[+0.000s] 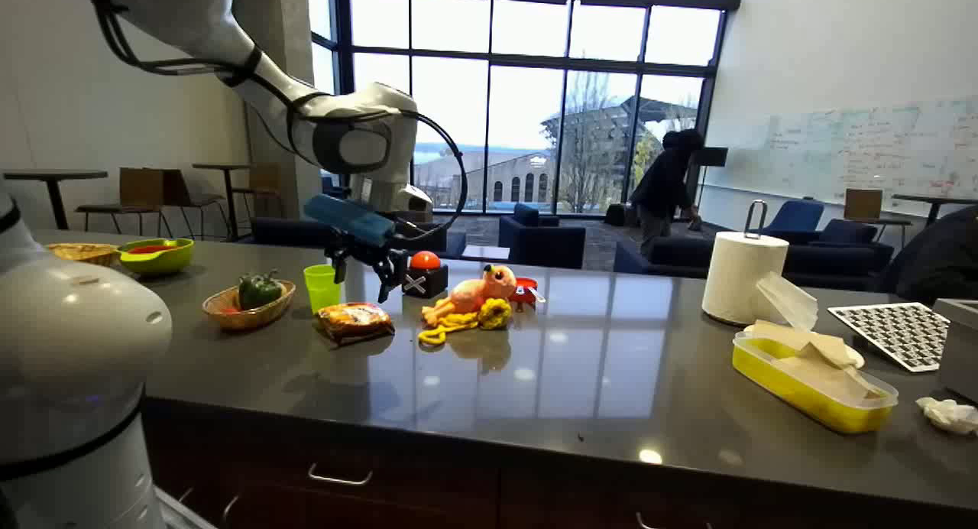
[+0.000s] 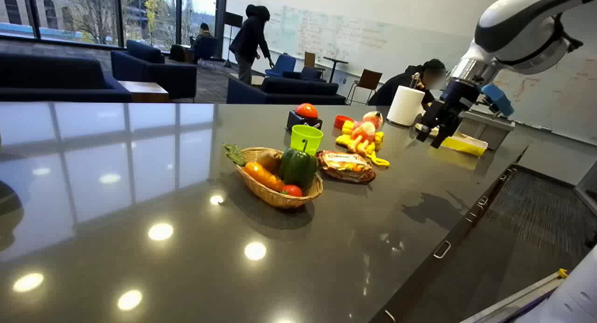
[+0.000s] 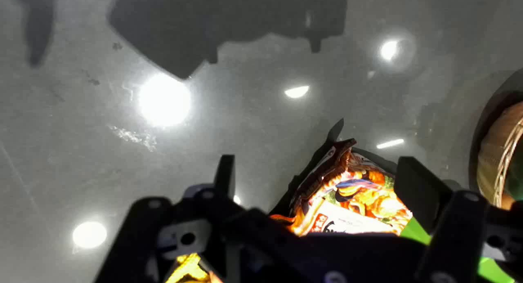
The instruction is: Press the orange button
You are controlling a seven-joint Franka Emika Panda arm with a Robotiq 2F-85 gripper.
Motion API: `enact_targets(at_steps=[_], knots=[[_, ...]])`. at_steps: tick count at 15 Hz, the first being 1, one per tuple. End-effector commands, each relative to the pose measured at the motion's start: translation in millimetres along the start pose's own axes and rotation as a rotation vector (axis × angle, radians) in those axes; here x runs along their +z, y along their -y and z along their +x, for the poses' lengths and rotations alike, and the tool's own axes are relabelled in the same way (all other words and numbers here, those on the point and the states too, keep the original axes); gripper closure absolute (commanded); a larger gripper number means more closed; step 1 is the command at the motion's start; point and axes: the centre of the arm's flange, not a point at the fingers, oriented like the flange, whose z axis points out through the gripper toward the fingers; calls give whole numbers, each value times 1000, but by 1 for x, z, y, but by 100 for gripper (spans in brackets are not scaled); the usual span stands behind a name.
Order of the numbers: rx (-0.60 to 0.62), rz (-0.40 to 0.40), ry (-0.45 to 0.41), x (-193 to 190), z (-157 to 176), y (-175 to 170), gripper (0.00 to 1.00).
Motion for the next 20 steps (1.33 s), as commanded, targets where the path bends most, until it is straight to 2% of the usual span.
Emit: enact_targets(at_steps=[1,6,11,15,20], knots=[[0,0,0,0,0,0,0],[-9,3,7,3,9,0,0],[-41,-21,12,6,38,7,0],[-91,-60,-5,8,83,26,0],[-177,-103,-13,23,159,54,0]])
